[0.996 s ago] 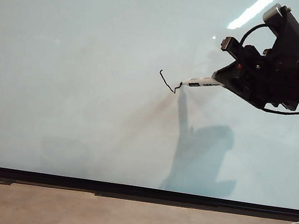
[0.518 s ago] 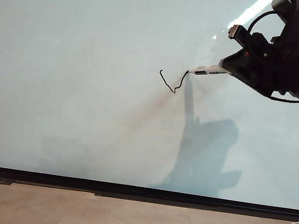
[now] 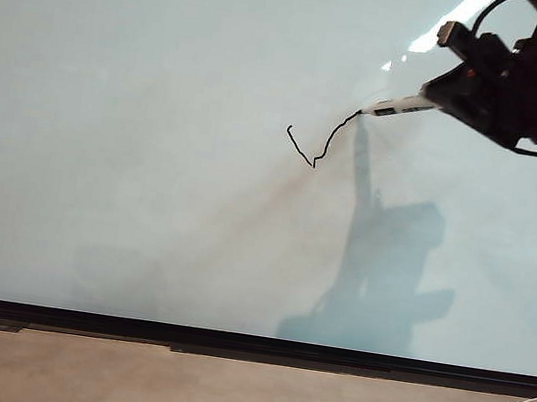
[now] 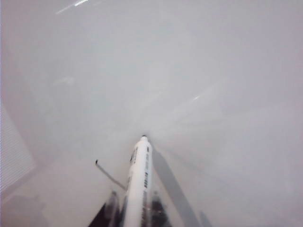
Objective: Pick up the pen on the shelf to the right of the whiteboard and draw a check mark.
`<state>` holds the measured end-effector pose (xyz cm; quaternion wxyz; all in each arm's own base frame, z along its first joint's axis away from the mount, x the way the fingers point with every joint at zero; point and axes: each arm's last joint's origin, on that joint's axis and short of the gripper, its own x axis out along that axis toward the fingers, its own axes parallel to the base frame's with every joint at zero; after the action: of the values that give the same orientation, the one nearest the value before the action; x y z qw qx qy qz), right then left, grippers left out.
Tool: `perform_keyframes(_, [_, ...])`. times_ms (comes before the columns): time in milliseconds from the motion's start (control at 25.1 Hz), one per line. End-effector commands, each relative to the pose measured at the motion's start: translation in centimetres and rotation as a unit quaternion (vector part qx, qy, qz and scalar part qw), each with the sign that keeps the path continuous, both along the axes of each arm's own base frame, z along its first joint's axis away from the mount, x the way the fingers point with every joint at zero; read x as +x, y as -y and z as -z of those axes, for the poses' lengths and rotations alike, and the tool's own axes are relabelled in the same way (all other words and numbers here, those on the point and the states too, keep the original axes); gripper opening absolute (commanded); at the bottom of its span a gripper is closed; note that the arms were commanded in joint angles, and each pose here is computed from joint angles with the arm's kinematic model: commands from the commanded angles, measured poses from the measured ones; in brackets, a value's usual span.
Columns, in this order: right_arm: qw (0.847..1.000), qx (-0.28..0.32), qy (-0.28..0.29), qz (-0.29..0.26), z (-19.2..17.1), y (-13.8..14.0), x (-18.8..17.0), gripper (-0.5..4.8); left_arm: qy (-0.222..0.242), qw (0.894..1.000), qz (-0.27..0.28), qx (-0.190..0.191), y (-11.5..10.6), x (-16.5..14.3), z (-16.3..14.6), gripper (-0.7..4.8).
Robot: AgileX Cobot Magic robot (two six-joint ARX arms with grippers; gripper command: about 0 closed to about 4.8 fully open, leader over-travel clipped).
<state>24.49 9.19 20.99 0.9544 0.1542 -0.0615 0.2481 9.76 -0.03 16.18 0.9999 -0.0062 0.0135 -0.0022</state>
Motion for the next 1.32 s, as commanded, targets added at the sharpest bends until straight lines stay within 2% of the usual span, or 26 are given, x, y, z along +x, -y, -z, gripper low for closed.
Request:
perform_keyframes(40, [1.0,0.004,0.018,0.018,-0.7,0.4,-0.1,-0.05,0.005,1.0,0.0,0.002,0.0,0.0,-0.2,-0.04])
perform_keyframes(478, [0.999,0.001,0.025,0.021,-1.1,0.6,-0.2,-0.05,0.005,1.0,0.0,0.002,0.0,0.0,-0.2,-0.04])
perform_keyframes(717, [1.0,-0.006,0.021,-0.016,-0.7,0.1,-1.2,-0.06,0.004,1.0,0.0,0.002,0.0,0.0,-0.2,-0.04])
perform_keyframes(996, [1.0,-0.013,0.004,0.003,1.0,0.4,-4.5,-0.06,0.005,1.0,0.0,0.002,0.0,0.0,-0.2,-0.05])
perform_keyframes(1315, [0.998,-0.037,-0.008,0.047,1.5,1.8,-5.2,-0.06,0.005,1.0,0.0,0.002,0.0,0.0,-0.2,-0.05])
